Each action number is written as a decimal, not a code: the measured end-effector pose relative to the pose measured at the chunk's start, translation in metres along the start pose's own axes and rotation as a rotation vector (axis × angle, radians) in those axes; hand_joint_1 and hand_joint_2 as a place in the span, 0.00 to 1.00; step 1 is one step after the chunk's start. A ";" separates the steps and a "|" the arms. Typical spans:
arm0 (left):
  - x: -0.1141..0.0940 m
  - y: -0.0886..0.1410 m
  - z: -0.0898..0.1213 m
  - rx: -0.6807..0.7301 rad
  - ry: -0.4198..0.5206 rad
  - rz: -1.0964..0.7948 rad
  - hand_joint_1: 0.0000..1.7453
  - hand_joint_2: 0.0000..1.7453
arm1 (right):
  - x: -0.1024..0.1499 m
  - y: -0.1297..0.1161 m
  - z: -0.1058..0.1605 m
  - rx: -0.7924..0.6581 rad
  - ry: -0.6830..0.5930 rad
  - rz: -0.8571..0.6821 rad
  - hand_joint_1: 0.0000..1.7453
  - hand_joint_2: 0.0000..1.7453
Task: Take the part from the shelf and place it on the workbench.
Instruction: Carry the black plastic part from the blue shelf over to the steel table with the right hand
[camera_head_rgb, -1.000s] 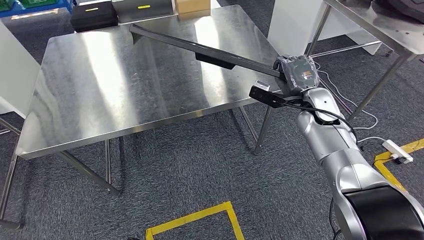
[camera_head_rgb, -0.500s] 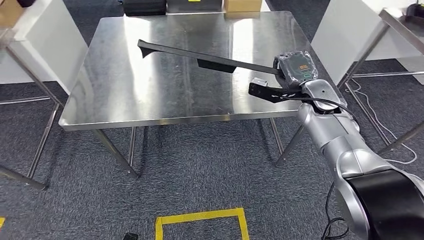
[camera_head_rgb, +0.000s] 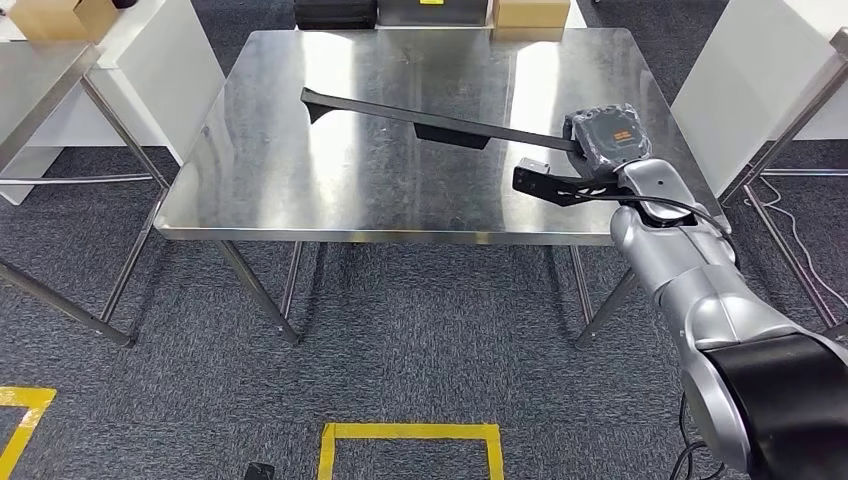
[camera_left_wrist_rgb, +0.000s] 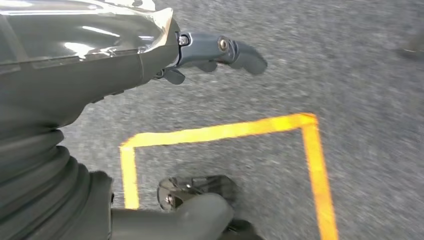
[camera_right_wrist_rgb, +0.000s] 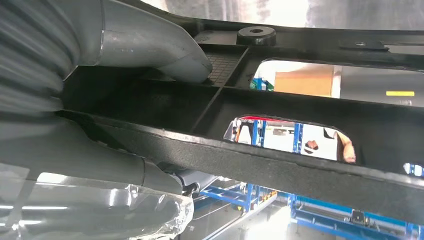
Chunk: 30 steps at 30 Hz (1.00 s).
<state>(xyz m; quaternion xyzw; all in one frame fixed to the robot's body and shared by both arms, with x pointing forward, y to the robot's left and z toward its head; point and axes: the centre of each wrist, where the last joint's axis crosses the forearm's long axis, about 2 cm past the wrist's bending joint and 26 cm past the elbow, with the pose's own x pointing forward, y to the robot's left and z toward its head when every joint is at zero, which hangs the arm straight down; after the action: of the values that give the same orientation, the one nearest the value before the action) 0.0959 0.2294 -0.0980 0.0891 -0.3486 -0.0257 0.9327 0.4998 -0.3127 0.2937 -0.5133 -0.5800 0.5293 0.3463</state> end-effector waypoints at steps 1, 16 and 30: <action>0.000 0.000 0.000 -0.001 0.011 -0.004 0.00 1.00 | -0.001 0.001 0.001 0.003 0.006 0.004 1.00 1.00; 0.002 0.005 -0.003 -0.010 0.086 -0.032 0.00 1.00 | -0.021 0.004 0.007 0.033 0.083 0.025 1.00 1.00; 0.002 0.006 -0.003 -0.002 0.084 -0.036 0.00 1.00 | -0.023 0.011 0.011 0.068 0.085 0.039 1.00 1.00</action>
<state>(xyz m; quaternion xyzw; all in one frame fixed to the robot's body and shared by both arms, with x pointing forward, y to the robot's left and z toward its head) 0.0996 0.2352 -0.0978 0.0953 -0.3072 -0.0390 0.9460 0.4975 -0.3390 0.2846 -0.5344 -0.5366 0.5329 0.3775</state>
